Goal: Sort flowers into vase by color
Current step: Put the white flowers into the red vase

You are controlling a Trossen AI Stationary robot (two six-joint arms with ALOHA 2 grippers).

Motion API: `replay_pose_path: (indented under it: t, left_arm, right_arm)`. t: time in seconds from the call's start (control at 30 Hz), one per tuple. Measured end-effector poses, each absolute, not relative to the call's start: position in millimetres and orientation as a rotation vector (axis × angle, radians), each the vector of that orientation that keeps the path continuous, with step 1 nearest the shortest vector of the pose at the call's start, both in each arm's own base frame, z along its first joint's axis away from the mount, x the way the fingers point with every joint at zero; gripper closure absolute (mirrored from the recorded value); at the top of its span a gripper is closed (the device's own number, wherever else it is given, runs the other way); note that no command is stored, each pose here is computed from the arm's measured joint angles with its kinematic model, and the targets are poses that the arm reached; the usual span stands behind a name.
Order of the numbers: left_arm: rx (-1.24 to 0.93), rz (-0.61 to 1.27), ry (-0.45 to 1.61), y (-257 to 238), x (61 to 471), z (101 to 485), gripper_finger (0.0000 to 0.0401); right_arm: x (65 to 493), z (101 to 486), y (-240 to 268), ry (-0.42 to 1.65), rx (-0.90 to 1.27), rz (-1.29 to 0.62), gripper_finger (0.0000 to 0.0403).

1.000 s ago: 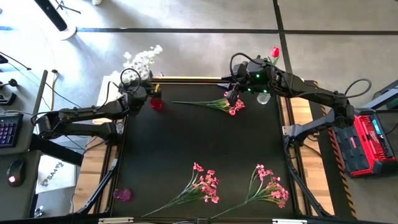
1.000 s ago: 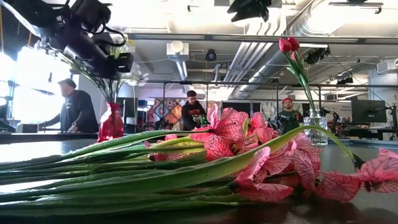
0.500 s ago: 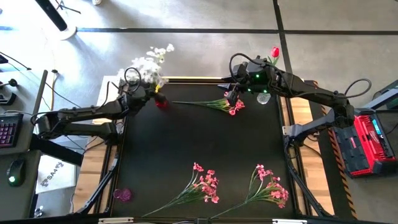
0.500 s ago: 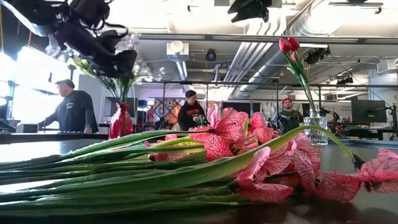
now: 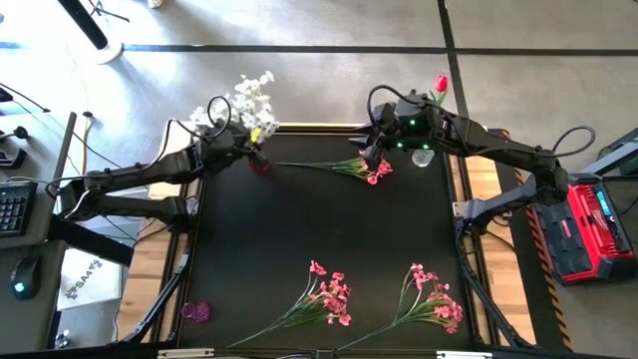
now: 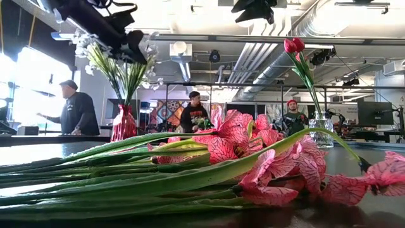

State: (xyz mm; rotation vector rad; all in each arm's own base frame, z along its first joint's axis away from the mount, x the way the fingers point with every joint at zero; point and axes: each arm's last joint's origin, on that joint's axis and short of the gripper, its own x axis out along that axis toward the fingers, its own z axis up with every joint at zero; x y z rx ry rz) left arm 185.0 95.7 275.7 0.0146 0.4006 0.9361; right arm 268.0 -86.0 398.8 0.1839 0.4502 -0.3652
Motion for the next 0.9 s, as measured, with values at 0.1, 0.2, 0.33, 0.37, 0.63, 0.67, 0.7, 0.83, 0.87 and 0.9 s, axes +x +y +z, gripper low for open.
replay_pose_path:
  t: [0.1,0.2,0.33,0.37,0.63,0.67,0.7,0.83,0.87,0.9]
  left_arm:
    - [0.004,0.842,0.426,90.5,187.7,282.2,0.0194]
    - [0.0,0.776,0.435,84.8,190.3,287.0,0.0194]
    - [0.022,0.71,0.446,76.9,193.5,291.5,0.0194]
    - [0.025,0.702,0.449,75.3,193.9,293.2,0.0194]
    - [-0.01,0.667,0.504,64.0,193.0,304.3,0.0194]
    - [-0.012,0.661,0.508,62.4,192.9,306.5,0.0194]
    - [-0.015,0.655,0.511,60.9,192.7,309.1,0.0194]
    - [-0.041,0.64,0.53,55.2,190.8,318.3,0.0194]
    - [-0.044,0.635,0.538,53.8,190.1,320.5,0.0194]
    - [-0.046,0.632,0.545,52.4,189.4,322.8,0.0194]
  right_arm:
    - [265.8,394.5,-84.9,0.495,0.233,-0.362,0.0249]
    - [262.3,388.2,-83.3,0.564,0.286,-0.363,0.0249]
    - [256.9,380.6,-81.5,0.661,0.308,-0.37,0.0249]
    - [255.7,379.2,-81.1,0.68,0.312,-0.371,0.0249]
    - [250.5,370.7,-78.7,0.773,0.337,-0.356,0.0249]
    - [251.4,366.9,-78.0,0.777,0.342,-0.343,0.0249]
    - [252.4,361.0,-77.3,0.787,0.352,-0.33,0.0249]
    - [258.3,325.3,-72.9,0.833,0.413,-0.263,0.0249]
    - [260.3,315.6,-71.3,0.831,0.435,-0.247,0.0249]
    - [261.8,306.0,-69.1,0.832,0.459,-0.231,0.0249]
